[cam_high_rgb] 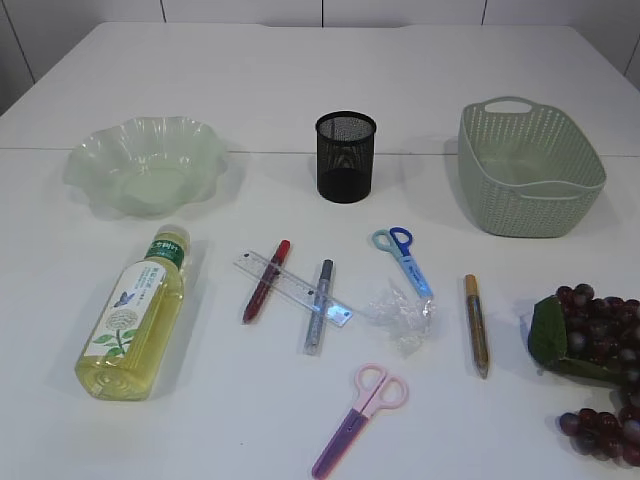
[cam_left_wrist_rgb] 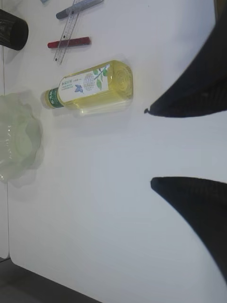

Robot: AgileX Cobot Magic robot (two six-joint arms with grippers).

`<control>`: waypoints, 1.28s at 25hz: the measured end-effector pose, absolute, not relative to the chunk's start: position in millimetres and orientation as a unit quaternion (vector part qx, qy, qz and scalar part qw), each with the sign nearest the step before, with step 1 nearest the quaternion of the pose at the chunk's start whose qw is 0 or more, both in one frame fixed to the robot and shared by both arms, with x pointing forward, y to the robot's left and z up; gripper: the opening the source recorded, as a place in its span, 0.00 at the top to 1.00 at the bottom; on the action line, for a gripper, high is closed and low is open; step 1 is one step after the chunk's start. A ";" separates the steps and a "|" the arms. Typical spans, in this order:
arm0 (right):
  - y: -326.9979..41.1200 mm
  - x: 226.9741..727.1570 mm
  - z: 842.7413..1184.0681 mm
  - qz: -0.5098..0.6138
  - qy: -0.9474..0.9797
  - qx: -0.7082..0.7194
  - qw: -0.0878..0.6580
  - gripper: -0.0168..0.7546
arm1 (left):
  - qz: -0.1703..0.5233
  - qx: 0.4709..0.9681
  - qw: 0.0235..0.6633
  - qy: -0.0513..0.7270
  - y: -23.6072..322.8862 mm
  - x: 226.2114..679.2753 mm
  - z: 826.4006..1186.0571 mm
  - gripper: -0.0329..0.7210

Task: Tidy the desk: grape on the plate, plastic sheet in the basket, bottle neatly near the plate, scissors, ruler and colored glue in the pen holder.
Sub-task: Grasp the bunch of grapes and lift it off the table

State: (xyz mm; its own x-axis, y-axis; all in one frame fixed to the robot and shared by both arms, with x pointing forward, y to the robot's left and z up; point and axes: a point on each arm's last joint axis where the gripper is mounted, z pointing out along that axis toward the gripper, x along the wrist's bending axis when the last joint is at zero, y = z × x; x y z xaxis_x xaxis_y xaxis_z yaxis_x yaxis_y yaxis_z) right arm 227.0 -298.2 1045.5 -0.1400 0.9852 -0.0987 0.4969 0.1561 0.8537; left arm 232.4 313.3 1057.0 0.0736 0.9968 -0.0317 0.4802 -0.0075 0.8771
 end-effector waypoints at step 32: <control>-298.5 227.0 1045.5 0.342 0.672 0.551 0.357 0.44 | 0.354 0.623 0.371 0.591 316.6 232.8 1057.4 0.55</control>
